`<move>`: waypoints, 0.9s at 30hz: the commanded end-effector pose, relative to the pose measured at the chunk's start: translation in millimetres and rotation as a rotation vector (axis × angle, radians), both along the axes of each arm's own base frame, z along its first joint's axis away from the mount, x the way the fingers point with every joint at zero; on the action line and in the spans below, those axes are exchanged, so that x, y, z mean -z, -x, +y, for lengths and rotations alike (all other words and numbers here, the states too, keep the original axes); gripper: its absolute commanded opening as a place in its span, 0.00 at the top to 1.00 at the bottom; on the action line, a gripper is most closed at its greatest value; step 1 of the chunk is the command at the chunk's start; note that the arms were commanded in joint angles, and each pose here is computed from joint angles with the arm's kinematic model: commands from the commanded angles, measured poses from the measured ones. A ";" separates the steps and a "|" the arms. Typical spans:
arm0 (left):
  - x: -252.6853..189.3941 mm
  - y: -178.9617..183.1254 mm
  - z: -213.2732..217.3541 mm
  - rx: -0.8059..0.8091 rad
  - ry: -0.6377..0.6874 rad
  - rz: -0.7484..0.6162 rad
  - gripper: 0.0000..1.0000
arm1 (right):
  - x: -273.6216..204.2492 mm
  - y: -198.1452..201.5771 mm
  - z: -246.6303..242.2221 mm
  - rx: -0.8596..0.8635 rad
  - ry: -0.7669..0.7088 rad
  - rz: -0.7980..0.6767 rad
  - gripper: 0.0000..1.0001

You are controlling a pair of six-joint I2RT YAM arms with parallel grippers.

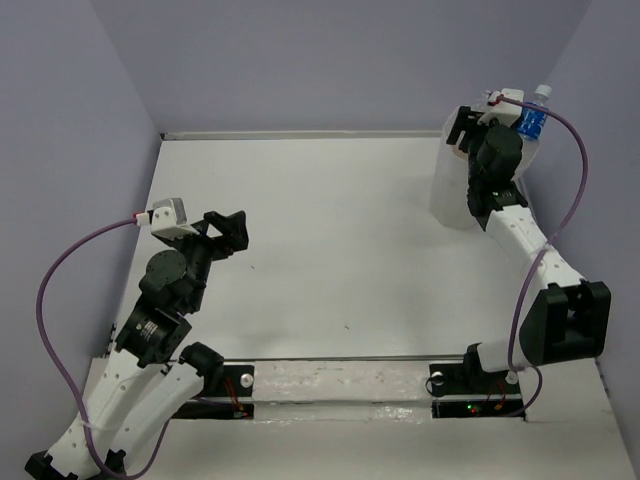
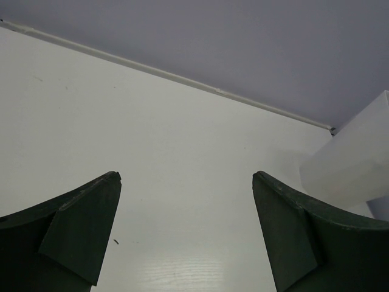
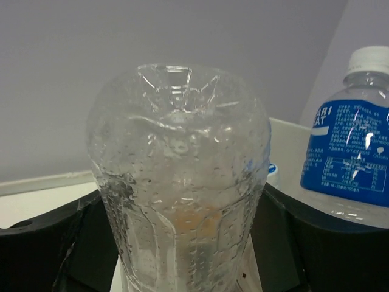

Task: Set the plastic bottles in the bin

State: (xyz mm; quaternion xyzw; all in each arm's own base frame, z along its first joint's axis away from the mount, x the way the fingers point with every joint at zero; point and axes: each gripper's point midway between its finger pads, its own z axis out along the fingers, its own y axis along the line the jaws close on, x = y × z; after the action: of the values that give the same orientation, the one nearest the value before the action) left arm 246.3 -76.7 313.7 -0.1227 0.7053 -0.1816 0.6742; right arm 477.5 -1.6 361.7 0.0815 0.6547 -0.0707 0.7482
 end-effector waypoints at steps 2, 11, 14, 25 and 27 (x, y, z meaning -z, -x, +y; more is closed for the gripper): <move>-13.0 -0.7 -0.5 0.004 0.022 -0.052 0.01 | -16.8 11.3 12.9 -0.073 -0.088 0.060 0.16; -13.5 -0.7 -2.4 0.013 0.024 -0.053 0.01 | -59.7 36.7 35.9 -0.204 -0.170 0.095 0.03; -14.8 -0.2 -3.7 0.022 0.021 -0.056 0.01 | -84.3 51.4 37.0 -0.219 -0.198 0.059 0.00; -39.8 12.9 -33.2 0.211 0.043 -0.148 0.01 | -92.8 151.6 111.6 -0.704 -0.318 0.012 0.00; -51.2 19.5 -34.5 0.237 0.056 -0.183 0.01 | -76.8 192.0 144.5 -0.946 -0.359 0.006 0.00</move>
State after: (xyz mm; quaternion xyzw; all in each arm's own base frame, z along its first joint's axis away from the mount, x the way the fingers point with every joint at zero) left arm 239.2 -102.6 327.6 -0.0709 0.6931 -0.2436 0.6747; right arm 341.3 77.0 469.0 0.0181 0.6408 0.2108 0.7380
